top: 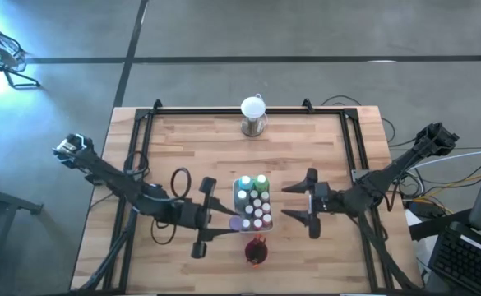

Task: Pick & Place Paint Supplies
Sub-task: Put the purple paint bottle into the white bin

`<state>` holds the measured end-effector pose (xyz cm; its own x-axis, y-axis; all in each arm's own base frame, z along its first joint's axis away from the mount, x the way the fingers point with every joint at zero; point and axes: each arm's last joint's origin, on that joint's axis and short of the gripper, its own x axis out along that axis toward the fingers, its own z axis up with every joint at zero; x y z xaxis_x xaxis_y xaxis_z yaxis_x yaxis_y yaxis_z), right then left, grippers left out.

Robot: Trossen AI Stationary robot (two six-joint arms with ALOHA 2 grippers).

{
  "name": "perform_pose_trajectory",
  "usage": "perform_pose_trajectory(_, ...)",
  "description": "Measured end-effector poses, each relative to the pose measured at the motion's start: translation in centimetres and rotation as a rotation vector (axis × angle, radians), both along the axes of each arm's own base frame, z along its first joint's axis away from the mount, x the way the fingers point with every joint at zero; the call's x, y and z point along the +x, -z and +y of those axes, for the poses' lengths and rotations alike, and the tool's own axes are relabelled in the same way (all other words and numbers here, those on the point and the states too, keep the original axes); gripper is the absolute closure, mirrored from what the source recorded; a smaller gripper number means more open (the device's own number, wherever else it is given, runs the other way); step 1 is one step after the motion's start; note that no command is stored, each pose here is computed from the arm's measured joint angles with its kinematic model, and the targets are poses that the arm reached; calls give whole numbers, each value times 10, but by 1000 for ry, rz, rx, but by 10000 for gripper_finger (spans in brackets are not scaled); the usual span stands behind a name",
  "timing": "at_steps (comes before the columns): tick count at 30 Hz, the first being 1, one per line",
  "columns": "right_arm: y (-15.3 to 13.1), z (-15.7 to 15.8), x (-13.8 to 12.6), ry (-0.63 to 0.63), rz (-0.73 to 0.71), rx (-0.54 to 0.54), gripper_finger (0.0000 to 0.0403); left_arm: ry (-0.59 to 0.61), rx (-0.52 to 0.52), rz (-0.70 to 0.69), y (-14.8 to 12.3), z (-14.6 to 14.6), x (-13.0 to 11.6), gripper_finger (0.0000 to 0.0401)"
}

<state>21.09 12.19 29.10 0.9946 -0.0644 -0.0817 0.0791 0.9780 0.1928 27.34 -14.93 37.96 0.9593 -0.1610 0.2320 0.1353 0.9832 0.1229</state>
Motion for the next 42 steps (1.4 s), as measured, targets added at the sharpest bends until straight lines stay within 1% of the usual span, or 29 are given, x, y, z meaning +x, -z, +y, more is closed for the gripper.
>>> perform_pose_trajectory(5, -3, 3, 3, -35, -51, 6, 103, -13, -40, -5, -1, 6, 3, 243)
perform_pose_trajectory(10, -5, 14, 17, -105, -157, -80, 113, -25, -76, -8, -2, 12, 6, 243)
perform_pose_trajectory(12, -6, 20, 25, -108, -152, -122, 115, -26, -80, -12, -2, 12, 6, 243)
perform_pose_trajectory(15, -12, 28, 37, -89, -153, -140, 112, -25, -84, -21, -3, 13, 6, 243)
perform_pose_trajectory(17, -19, 33, 45, -83, -164, -143, 105, -24, -84, -22, -4, 13, 6, 243)
perform_pose_trajectory(20, -27, 42, 59, -77, -172, -179, 90, -22, -89, -21, -4, 13, 6, 243)
perform_pose_trajectory(23, -34, 48, 71, -4, -146, -247, 75, -16, -91, -20, -3, 13, 6, 243)
perform_pose_trajectory(25, -37, 51, 78, 60, -107, -258, 65, -1, -89, -20, -3, 12, 6, 243)
perform_pose_trajectory(29, -46, 59, 93, 122, -60, -249, 49, 0, -87, -17, -3, 12, 6, 243)
perform_pose_trajectory(34, -55, 70, 107, 112, -49, -256, 44, 0, -85, -12, -3, 12, 6, 243)
perform_pose_trajectory(42, -59, 77, 121, 73, -12, -246, 74, 0, -84, -11, -2, 12, 6, 243)
